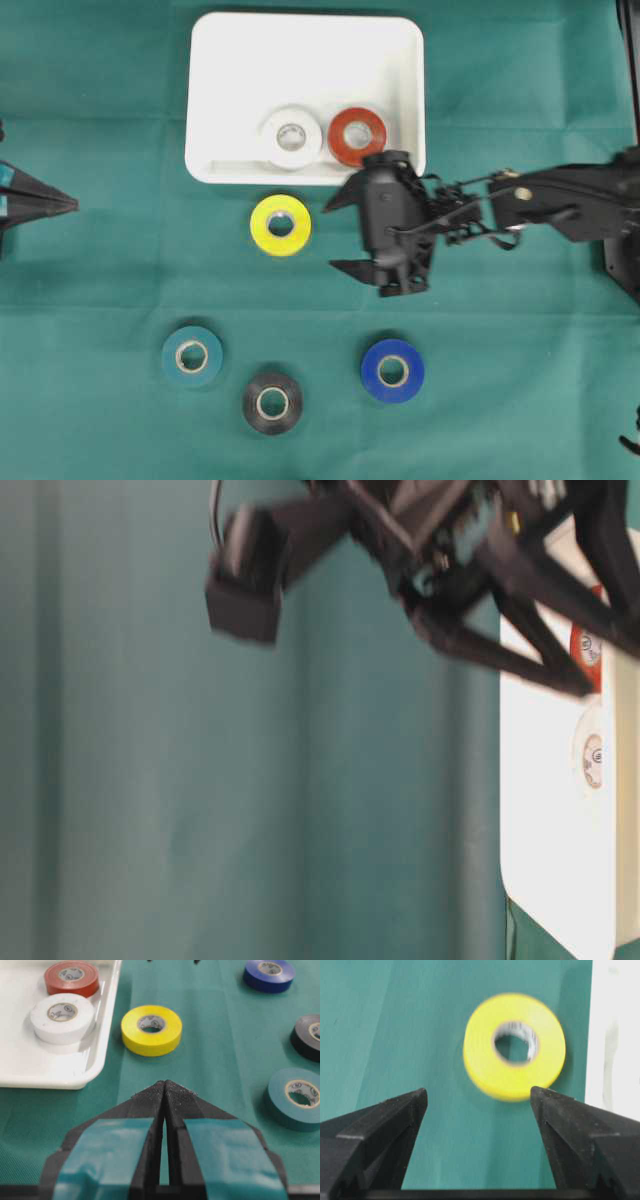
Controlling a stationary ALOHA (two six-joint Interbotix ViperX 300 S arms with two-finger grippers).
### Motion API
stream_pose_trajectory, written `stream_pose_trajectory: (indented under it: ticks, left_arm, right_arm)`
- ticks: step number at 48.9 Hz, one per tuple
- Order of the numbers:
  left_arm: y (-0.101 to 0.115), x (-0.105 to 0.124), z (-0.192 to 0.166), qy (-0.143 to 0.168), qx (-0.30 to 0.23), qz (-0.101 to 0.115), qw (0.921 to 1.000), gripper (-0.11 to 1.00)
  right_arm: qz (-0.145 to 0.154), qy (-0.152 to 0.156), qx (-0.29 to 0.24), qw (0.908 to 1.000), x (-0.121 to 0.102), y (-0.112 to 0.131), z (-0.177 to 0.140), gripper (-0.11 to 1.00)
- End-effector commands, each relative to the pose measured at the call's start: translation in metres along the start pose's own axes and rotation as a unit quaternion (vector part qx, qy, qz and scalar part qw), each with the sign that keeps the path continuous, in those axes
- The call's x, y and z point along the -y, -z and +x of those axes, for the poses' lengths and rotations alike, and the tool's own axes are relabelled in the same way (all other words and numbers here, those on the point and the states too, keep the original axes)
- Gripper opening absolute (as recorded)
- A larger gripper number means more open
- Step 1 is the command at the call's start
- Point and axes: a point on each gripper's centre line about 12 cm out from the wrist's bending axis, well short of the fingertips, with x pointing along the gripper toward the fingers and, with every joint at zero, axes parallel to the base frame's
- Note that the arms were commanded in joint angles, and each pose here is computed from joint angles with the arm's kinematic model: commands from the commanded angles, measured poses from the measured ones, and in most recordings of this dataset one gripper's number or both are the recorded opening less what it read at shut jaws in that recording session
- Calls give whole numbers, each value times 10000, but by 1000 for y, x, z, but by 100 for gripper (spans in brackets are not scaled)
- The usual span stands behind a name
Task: Put the tape into the white case with the right arm.
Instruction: 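Move the right gripper to the yellow tape roll and grasp it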
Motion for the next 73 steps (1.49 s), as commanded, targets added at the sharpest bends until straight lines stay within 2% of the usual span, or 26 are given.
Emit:
stream_pose_trajectory:
  ticks: [1,13,23,31,44,73]
  left_arm:
    - [-3,0,1,-8,16,6,10000,1]
    - [-3,0,1,-7,31,6,10000,1]
    - [-3,0,1,-7,23,6,10000,1]
    - [-3,0,1,-15,16,4,10000,1]
    - [-3,0,1,-15,16,4,10000,1]
    - [-2,0,1,-7,8,-2,10000,1]
  right_arm:
    - [-27,-25,221,9997,-2,-20,7,48]
    - [-28,-45,304,9995,-3,-37,32,48]
    - [-28,-39,305,9995,-3,-41,42,48]
    - [4,17,131,9999,-2,-37,46,48]
    - [-19,284,-731,9969,-1,-21,58,48]
    - [-18,297,-835,9961,-1,-18,71,48]
